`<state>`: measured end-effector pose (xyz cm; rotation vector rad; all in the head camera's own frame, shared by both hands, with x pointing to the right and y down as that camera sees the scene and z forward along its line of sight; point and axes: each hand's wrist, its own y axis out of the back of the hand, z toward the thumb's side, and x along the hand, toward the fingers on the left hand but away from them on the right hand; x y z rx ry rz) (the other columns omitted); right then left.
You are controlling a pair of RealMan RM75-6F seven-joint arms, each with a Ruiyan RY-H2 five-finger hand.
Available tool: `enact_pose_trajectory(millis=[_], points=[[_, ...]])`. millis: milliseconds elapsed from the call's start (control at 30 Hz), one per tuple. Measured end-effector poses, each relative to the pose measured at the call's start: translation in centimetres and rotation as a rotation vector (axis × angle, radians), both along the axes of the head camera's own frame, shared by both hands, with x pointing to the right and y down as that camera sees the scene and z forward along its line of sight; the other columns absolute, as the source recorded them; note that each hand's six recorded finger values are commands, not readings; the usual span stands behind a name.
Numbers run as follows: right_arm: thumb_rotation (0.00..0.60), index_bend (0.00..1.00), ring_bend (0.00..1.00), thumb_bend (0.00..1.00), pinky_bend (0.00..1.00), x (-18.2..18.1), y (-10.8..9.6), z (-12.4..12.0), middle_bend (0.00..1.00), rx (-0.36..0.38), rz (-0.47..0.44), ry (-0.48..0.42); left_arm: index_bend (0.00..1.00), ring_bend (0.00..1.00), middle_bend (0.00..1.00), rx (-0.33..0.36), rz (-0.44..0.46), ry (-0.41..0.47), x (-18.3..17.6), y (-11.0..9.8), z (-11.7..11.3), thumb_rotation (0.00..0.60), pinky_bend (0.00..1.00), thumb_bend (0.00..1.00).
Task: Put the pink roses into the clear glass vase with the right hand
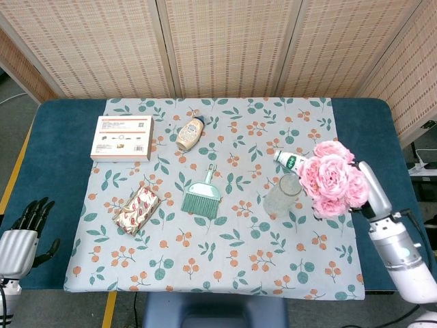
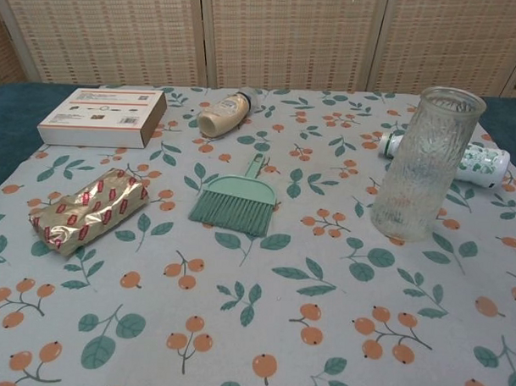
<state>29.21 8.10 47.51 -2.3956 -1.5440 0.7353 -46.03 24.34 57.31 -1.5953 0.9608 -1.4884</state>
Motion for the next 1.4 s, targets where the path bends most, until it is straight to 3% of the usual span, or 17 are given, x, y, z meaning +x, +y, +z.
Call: enact_pose_trajectory(millis=[400, 700, 1100, 1200, 1400], points=[[0.600, 0.88, 1.00, 0.70, 1.00, -3.1, -0.7, 2.9, 0.84, -0.076, -0.032, -0.046, 0.01, 0.00, 0.03, 0.001, -0.004, -0.006, -0.1, 0.0, 0.0, 0.600, 0.29, 0.36], [0.600, 0.88, 1.00, 0.70, 1.00, -2.0, -0.9, 3.7, 0.84, -0.090, -0.016, -0.022, 0.01, 0.00, 0.03, -0.006, -0.001, -0.009, 0.0, 0.1, 0.1, 0.600, 0.29, 0.36], [0.600, 0.87, 1.00, 0.70, 1.00, 0.8, -0.6, 7.7, 0.84, -0.203, 0.027, 0.003, 0.01, 0.00, 0.03, -0.016, 0.001, -0.015, 0.0, 0.1, 0.4, 0.600, 0.29, 0.36], [0.600, 0.81, 1.00, 0.69, 1.00, 1.1, -0.6, 8.9, 0.84, -0.220, 0.036, 0.006, 0.01, 0.00, 0.03, -0.018, 0.002, -0.015, 0.0, 0.1, 0.4, 0.600, 0.29, 0.36], [0.600, 0.53, 1.00, 0.44, 1.00, 1.5, -0.5, 10.8, 0.84, -0.239, 0.030, 0.024, 0.01, 0.00, 0.03, -0.016, 0.003, -0.015, 0.0, 0.1, 0.4, 0.600, 0.29, 0.36]])
